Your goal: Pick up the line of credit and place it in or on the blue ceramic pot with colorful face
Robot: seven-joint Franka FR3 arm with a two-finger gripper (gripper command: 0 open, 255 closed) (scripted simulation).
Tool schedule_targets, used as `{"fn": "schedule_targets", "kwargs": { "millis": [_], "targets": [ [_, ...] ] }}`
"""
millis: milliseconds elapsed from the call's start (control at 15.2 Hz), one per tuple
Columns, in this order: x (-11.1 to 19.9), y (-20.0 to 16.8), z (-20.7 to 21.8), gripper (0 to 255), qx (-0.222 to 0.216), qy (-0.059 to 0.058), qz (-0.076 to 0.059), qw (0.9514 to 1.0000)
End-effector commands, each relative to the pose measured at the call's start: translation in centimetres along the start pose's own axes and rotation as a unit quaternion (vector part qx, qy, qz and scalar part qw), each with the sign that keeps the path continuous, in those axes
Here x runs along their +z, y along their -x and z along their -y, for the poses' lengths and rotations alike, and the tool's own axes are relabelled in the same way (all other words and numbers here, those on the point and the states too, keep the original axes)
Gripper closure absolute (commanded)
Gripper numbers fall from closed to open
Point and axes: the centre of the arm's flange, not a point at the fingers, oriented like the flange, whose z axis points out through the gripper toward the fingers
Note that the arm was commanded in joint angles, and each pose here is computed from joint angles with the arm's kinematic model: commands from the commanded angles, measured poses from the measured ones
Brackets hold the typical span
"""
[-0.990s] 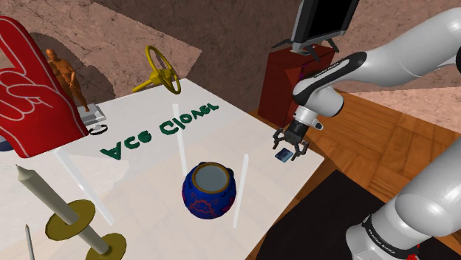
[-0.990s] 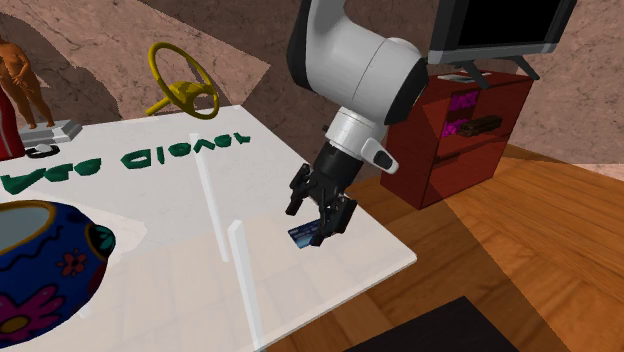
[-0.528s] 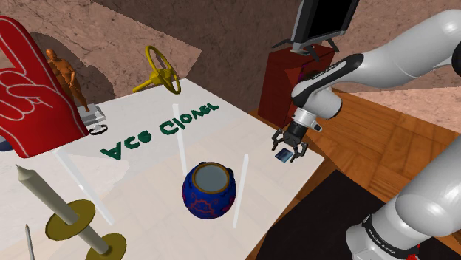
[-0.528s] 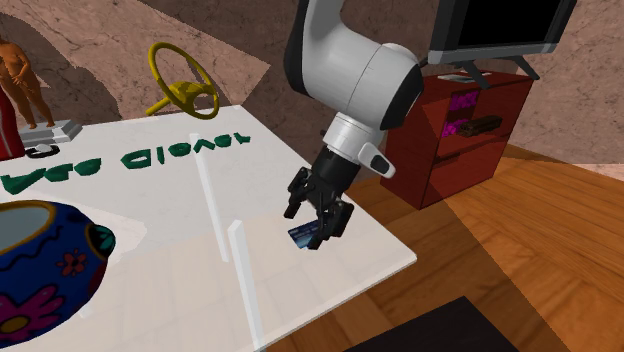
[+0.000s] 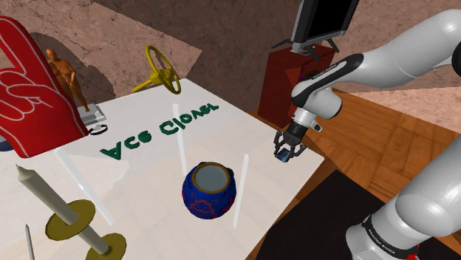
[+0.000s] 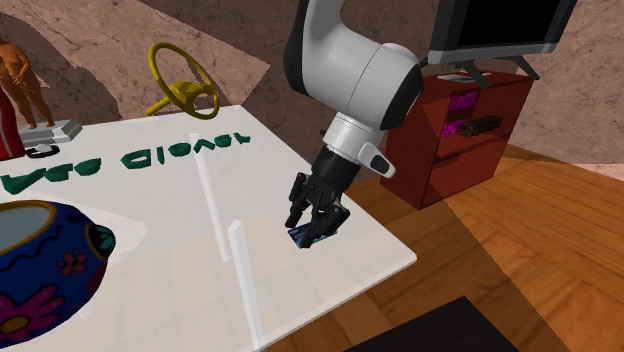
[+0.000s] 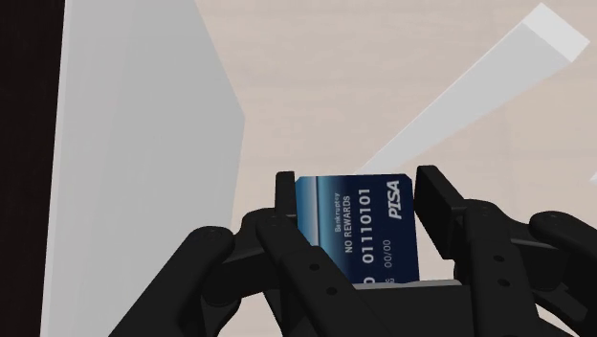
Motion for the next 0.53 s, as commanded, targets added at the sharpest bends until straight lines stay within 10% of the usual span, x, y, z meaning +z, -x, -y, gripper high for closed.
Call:
{"fn": "schedule_targets", "kwargs": {
  "millis": [0,462],
  "targets": [
    [0.0,0.0,0.0,255,0.000,0.000,0.000,1.0000],
    [-2.2,1.4,0.0,255,0.000,0.000,0.000,1.0000]
  ]
}}
